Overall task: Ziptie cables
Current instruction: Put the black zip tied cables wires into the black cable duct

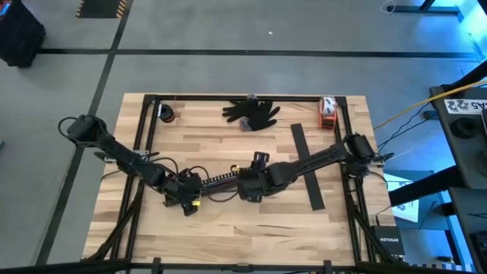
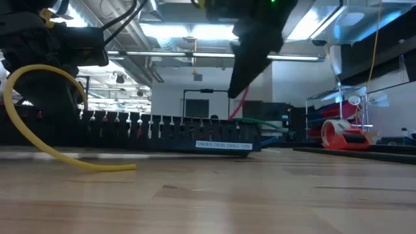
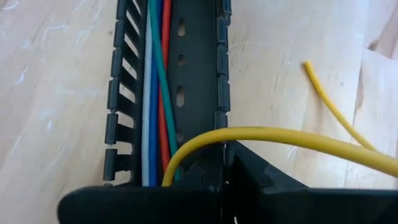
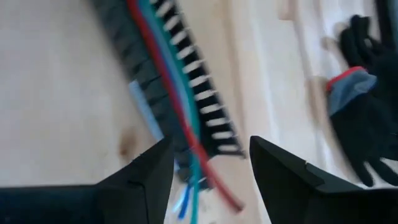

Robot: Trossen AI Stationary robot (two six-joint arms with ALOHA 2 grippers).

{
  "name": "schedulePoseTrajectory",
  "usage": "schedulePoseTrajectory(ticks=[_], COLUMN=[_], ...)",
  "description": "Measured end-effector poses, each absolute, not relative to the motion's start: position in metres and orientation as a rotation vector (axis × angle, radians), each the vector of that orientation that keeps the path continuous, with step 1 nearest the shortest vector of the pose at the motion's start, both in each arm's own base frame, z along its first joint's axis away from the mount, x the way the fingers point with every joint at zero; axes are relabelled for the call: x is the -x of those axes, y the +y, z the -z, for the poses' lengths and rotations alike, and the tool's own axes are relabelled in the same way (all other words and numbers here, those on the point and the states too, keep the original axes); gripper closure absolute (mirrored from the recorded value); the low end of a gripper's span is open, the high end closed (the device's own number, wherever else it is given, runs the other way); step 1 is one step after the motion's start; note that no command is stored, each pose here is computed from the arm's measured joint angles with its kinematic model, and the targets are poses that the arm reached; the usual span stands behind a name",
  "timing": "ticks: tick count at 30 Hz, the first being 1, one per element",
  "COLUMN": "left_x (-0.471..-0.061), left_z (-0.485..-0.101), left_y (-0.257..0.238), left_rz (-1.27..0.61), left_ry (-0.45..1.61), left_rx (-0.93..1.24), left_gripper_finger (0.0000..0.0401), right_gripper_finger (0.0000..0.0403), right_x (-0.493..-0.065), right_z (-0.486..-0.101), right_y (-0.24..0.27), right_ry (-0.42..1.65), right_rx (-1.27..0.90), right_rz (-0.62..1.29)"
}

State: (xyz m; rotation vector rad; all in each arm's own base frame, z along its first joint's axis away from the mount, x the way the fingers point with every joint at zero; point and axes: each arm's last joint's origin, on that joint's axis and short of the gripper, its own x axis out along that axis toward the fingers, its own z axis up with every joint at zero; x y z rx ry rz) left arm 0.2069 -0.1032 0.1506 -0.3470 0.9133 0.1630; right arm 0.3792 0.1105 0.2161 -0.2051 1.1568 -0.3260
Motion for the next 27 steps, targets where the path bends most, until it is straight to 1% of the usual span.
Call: schedulePoseTrajectory(ticks=[4, 8, 10, 16, 23, 25, 27], left_x=[-0.207, -0.207, -0.207, -0.207, -0.206, -0.206, -0.205], left_z=[-0.151, -0.151, -0.151, -0.151, -0.151, -0.151, -0.151], left_y=[-0.103, -0.103, -0.103, -0.103, -0.105, -0.106, -0.107], left_rz=[-0.161, -0.160, -0.160, -0.153, -0.146, -0.141, -0.139], left_ry=[0.913, 0.914, 0.913, 0.913, 0.914, 0.914, 0.915], left_rx=[0.344, 0.342, 0.342, 0.329, 0.326, 0.325, 0.327], left_gripper_finger=[0.0393, 0.0393, 0.0394, 0.0393, 0.0393, 0.0394, 0.0394], right_gripper_finger=[0.0201, 0.0201, 0.0201, 0.0201, 0.0201, 0.0201, 0.0201], right_x=[-0.368, -0.359, -0.358, -0.365, -0.364, -0.364, -0.366], right_z=[-0.213, -0.191, -0.186, -0.187, -0.193, -0.193, -0.191], right_y=[0.120, 0.114, 0.109, 0.099, 0.071, 0.065, 0.064], right_ry=[1.196, 1.258, 1.269, 1.233, 1.227, 1.245, 1.279], right_rx=[0.255, 0.252, 0.243, 0.246, 0.375, 0.348, 0.299], right_rz=[0.347, 0.400, 0.422, 0.436, 0.607, 0.600, 0.538])
